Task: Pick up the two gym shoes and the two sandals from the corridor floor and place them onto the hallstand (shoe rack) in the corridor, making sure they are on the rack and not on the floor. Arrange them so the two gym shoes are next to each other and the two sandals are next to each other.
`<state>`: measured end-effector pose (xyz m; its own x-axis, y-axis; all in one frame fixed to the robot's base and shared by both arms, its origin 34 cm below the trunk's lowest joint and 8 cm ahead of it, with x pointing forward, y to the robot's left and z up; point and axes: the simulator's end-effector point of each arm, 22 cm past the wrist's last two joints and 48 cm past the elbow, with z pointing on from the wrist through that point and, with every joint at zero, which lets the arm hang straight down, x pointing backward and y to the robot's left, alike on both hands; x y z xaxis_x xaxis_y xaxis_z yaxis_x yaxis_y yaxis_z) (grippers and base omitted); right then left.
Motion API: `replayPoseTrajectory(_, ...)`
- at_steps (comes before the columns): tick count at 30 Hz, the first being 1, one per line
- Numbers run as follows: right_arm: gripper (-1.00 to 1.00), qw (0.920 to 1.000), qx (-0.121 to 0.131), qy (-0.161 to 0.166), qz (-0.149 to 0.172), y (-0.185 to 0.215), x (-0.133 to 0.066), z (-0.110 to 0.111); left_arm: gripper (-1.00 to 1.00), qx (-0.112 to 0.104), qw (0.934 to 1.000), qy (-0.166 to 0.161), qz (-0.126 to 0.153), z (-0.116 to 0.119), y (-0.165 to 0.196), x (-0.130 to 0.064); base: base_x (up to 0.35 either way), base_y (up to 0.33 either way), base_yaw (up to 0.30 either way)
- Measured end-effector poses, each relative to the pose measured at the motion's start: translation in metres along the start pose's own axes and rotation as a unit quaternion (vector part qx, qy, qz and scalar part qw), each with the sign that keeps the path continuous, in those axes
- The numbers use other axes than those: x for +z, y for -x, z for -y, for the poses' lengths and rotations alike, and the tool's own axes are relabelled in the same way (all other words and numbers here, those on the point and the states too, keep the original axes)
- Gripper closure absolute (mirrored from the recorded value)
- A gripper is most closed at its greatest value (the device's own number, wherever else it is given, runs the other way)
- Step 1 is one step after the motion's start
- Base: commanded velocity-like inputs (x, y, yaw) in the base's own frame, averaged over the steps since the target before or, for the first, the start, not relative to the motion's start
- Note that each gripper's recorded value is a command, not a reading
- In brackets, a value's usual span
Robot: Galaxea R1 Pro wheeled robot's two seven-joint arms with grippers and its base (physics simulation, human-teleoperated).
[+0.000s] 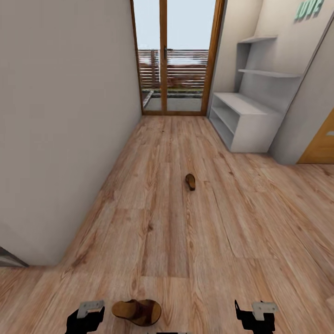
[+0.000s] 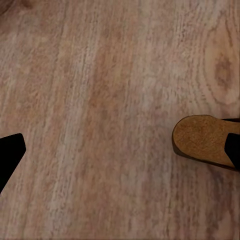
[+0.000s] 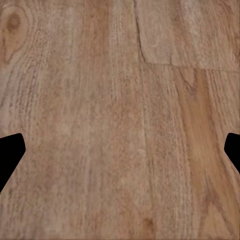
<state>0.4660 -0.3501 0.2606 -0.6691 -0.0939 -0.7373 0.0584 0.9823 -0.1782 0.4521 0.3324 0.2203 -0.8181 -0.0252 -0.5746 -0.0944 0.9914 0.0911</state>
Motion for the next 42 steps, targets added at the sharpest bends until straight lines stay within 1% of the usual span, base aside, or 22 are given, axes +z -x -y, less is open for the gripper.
replayPoseTrajectory(8,-1.0,1.0,0.0,-0.001,0.0,0.0,0.0001,0.0009,-1.0,0.0,1.0,0.001,0.0,-0.0003,-0.0001,0.0,0.139,0.108,0.0)
replayPoseTrajectory(30,-1.0,1.0,0.001,-0.002,0.002,0.0022,0.0006,0.001,-1.0,0.0,1.0,0.001,0.0,-0.0003,-0.0001,0.0001,0.005,0.004,-0.001)
replayPoseTrajectory(37,-1.0,1.0,0.001,-0.001,0.003,0.0032,0.0006,0.0009,-1.0,0.0,1.0,0.001,0.001,-0.0002,0.001,-0.0001,-0.011,0.01,-0.18)
replayPoseTrajectory(42,-1.0,1.0,0.001,-0.001,0.004,0.0041,0.0007,0.0007,-1.0,0.0,1.0,0.001,0.002,-0.0003,0.0016,-0.0001,-0.141,0.129,-0.159)
